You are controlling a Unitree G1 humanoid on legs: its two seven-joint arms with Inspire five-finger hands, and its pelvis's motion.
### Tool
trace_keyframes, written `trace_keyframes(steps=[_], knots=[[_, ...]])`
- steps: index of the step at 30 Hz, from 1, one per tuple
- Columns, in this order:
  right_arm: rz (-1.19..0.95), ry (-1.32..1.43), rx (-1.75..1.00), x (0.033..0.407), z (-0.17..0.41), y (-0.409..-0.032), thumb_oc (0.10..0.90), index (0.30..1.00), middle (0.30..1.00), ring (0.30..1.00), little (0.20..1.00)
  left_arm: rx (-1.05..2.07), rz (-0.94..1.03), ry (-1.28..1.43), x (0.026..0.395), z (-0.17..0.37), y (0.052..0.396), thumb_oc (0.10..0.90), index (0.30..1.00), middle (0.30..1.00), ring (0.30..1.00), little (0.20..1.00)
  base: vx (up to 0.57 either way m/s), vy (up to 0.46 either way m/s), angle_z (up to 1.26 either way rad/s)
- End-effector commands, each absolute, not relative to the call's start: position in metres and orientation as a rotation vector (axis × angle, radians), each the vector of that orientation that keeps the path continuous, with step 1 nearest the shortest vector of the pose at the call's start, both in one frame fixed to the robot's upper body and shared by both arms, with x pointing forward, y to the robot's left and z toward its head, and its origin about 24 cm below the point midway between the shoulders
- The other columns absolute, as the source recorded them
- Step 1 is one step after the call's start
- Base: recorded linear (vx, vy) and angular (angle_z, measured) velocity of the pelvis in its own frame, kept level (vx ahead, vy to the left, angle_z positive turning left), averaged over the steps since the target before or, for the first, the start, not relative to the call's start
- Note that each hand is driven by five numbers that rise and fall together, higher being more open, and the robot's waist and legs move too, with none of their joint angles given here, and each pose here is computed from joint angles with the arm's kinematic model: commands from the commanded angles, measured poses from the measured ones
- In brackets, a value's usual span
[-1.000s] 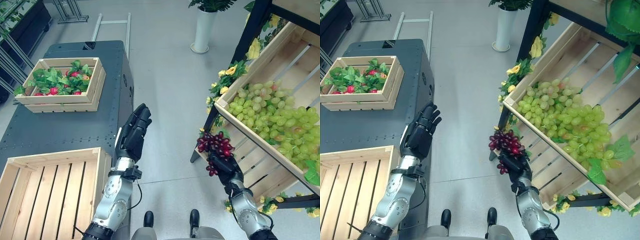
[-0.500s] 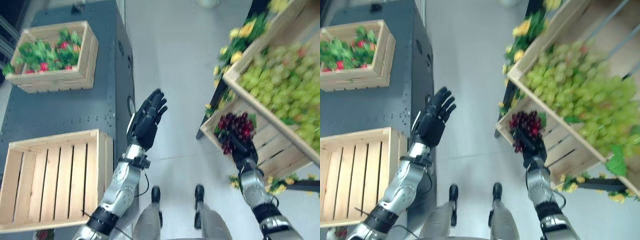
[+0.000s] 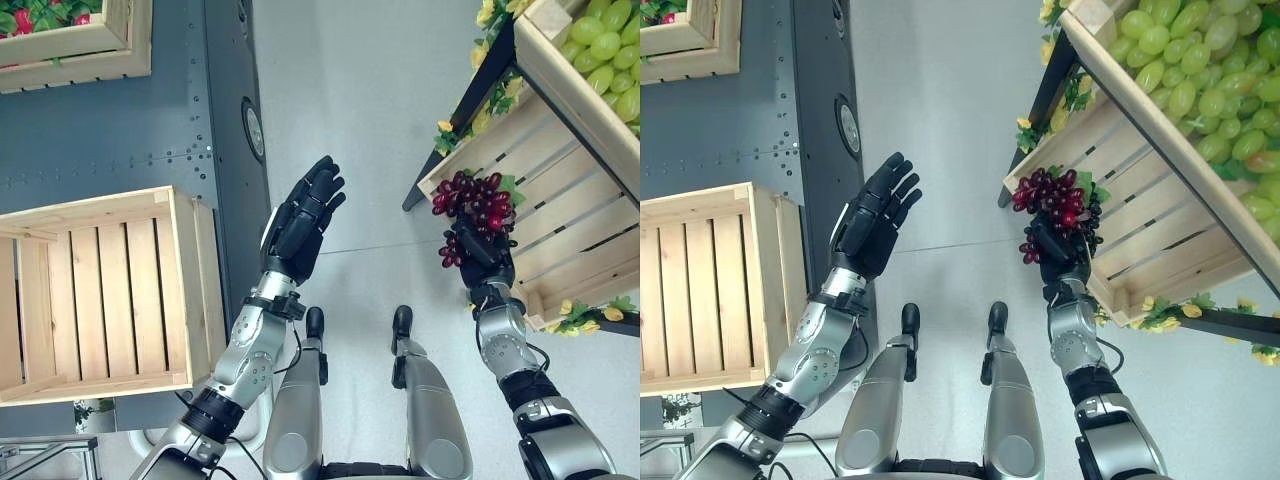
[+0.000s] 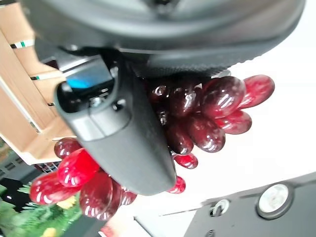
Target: Pick up the fruits from the basket on one side to the basket on the other side
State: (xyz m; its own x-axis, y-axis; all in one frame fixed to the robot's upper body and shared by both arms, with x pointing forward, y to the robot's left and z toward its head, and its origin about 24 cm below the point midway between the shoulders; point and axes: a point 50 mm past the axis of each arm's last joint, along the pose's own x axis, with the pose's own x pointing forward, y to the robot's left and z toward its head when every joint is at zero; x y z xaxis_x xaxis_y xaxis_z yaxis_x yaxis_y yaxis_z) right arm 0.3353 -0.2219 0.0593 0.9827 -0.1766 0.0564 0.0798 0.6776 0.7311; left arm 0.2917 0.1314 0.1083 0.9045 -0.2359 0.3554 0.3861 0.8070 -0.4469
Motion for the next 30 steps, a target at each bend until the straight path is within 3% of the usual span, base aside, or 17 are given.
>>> trace_keyframes(steps=[1, 10, 30], knots=[[-0.071, -0.511, 0.840, 0.348, 0.141, -0.246, 0.400, 0.300, 0.300, 0.300, 0.300, -0.582, -0.492, -0.586, 0.286, 0.165, 0.119, 0.800, 0.900, 0.900, 0.900, 0.900, 0.03, -0.036, -0.01], [-0.348, -0.596, 1.055, 0.342, 0.141, -0.293, 0.400, 0.300, 0.300, 0.300, 0.300, -0.578, -0.505, -0.550, 0.284, 0.161, 0.121, 0.800, 0.900, 0.900, 0.900, 0.900, 0.06, -0.028, 0.00], [-0.675, -0.685, 0.936, 0.317, 0.163, -0.355, 0.400, 0.300, 0.300, 0.300, 0.300, -0.562, -0.534, -0.492, 0.283, 0.152, 0.121, 0.800, 0.900, 0.900, 0.900, 0.900, 0.02, -0.019, -0.01]])
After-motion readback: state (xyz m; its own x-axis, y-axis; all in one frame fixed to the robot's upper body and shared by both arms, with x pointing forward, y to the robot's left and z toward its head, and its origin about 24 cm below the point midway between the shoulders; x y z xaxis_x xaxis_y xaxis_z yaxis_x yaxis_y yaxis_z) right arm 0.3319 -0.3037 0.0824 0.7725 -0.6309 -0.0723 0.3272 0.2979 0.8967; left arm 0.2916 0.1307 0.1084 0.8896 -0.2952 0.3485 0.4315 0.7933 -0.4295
